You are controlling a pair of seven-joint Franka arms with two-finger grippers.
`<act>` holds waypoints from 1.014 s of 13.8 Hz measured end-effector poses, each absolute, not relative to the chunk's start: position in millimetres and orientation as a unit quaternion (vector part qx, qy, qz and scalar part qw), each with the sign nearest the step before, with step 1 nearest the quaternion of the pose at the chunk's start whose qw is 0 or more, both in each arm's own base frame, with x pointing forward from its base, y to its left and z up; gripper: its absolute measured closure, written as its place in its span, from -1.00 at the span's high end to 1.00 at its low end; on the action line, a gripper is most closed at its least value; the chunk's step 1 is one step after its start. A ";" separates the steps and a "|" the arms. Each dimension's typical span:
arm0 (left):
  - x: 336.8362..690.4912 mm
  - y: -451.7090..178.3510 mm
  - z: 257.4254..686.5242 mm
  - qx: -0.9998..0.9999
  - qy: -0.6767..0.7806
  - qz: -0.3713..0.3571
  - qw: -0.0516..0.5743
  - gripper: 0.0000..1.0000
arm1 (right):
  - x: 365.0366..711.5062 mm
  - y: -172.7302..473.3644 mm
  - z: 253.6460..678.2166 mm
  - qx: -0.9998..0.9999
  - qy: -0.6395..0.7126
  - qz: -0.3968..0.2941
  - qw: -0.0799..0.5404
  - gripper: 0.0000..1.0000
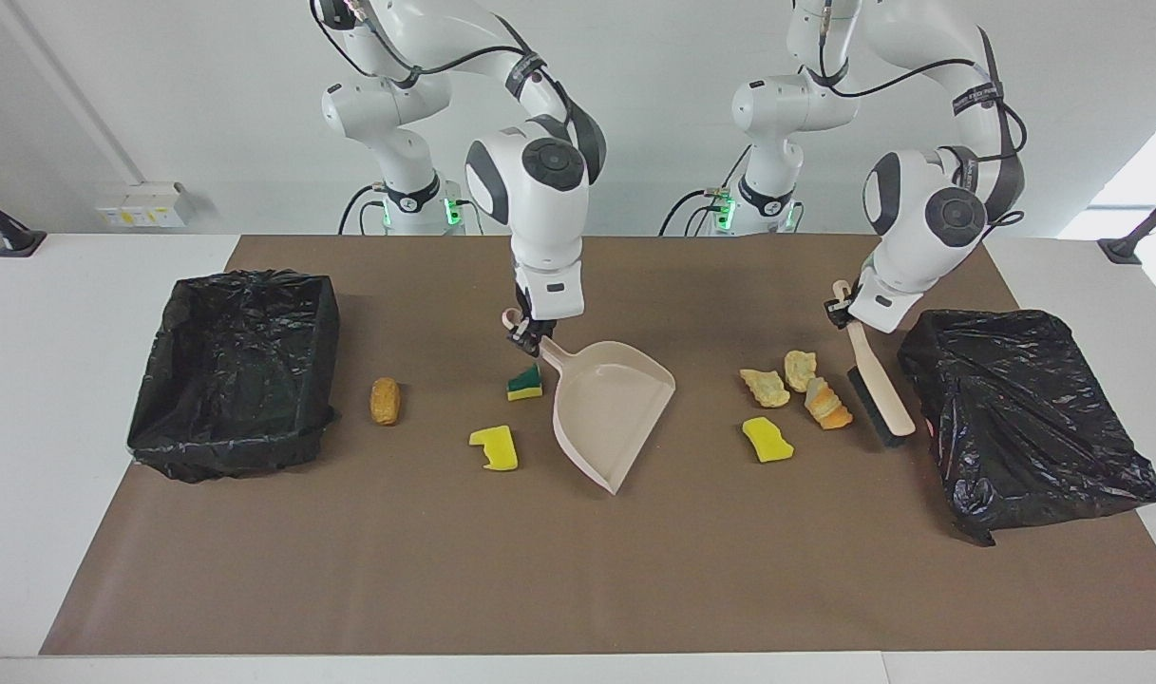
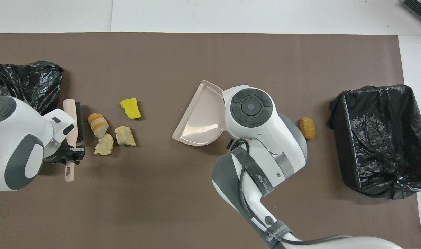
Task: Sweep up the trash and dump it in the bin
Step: 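Sweep the bread pieces into the dustpan with the left gripper's brush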
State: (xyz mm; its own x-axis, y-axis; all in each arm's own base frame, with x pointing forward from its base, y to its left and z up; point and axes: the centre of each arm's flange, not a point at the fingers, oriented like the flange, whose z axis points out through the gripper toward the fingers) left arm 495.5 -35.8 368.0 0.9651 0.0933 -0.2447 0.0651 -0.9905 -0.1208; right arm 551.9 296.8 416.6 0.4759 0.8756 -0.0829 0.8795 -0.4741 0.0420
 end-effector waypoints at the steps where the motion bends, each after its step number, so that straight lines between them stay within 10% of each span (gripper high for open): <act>1: 493.0 -46.8 365.0 -0.990 -0.033 0.126 0.054 -0.48 | 556.2 287.4 412.0 0.849 0.527 -0.024 0.038 -0.36; 14: 473.3 -147.7 366.1 -0.990 -0.075 0.114 0.033 -0.48 | 552.5 320.1 348.3 0.759 0.651 0.012 -0.021 -0.36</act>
State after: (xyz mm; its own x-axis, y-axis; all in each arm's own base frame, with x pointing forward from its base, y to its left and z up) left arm 473.3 -147.7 366.1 0.9629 0.1551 -0.2208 0.1400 -0.9867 -0.0822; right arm 552.5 320.1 348.3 0.1520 0.9874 0.0450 0.9883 -0.1514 -0.0159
